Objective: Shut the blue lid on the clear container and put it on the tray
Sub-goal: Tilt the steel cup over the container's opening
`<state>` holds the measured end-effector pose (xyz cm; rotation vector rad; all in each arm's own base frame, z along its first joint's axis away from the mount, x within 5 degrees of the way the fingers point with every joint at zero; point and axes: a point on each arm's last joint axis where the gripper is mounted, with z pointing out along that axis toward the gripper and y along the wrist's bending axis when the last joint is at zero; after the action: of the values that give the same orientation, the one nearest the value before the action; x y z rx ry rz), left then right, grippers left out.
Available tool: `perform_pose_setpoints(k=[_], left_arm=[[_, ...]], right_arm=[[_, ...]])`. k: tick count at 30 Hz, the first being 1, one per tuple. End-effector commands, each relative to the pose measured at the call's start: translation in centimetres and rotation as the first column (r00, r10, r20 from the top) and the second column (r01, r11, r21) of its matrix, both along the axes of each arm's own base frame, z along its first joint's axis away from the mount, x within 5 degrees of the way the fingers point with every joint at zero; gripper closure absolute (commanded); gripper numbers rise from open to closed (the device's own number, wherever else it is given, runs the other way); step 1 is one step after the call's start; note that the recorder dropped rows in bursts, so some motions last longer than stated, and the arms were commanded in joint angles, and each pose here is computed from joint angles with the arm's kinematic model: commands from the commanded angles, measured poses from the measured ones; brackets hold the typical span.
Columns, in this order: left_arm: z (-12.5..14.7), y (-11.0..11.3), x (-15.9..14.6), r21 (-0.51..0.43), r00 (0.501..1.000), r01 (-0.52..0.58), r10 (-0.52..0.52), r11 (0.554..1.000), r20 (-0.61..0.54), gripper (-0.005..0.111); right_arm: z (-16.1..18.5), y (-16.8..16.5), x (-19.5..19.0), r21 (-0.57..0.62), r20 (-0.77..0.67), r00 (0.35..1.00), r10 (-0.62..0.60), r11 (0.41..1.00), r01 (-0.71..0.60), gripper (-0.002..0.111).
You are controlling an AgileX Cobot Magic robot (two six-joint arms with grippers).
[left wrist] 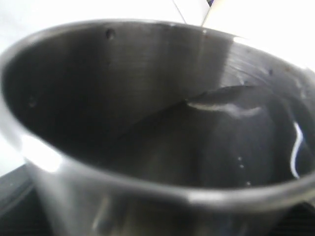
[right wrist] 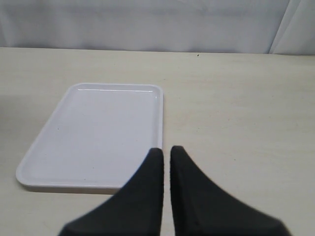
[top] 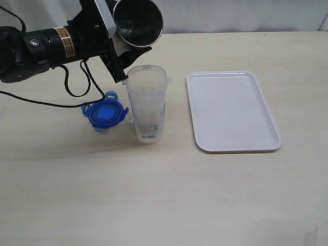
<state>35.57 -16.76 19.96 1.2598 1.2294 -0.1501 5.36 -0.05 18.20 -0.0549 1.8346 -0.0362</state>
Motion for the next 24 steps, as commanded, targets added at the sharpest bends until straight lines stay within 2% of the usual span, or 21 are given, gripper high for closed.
perform_pose_setpoints(k=[1,24], left_arm=[[1.61,-0.20,-0.10,-0.058,0.998,0.022,-0.019,0.998,0.065,0.107],[1.62,-0.20,-0.10,-0.052,0.997,0.025,-0.021,0.998,0.075,0.107]], right_arm=[[-0.01,-0.02,-0.02,0.001,0.005,1.000,-0.004,1.000,0.004,0.103],[-0.01,-0.02,-0.02,0.001,0.005,1.000,-0.004,1.000,0.004,0.103]])
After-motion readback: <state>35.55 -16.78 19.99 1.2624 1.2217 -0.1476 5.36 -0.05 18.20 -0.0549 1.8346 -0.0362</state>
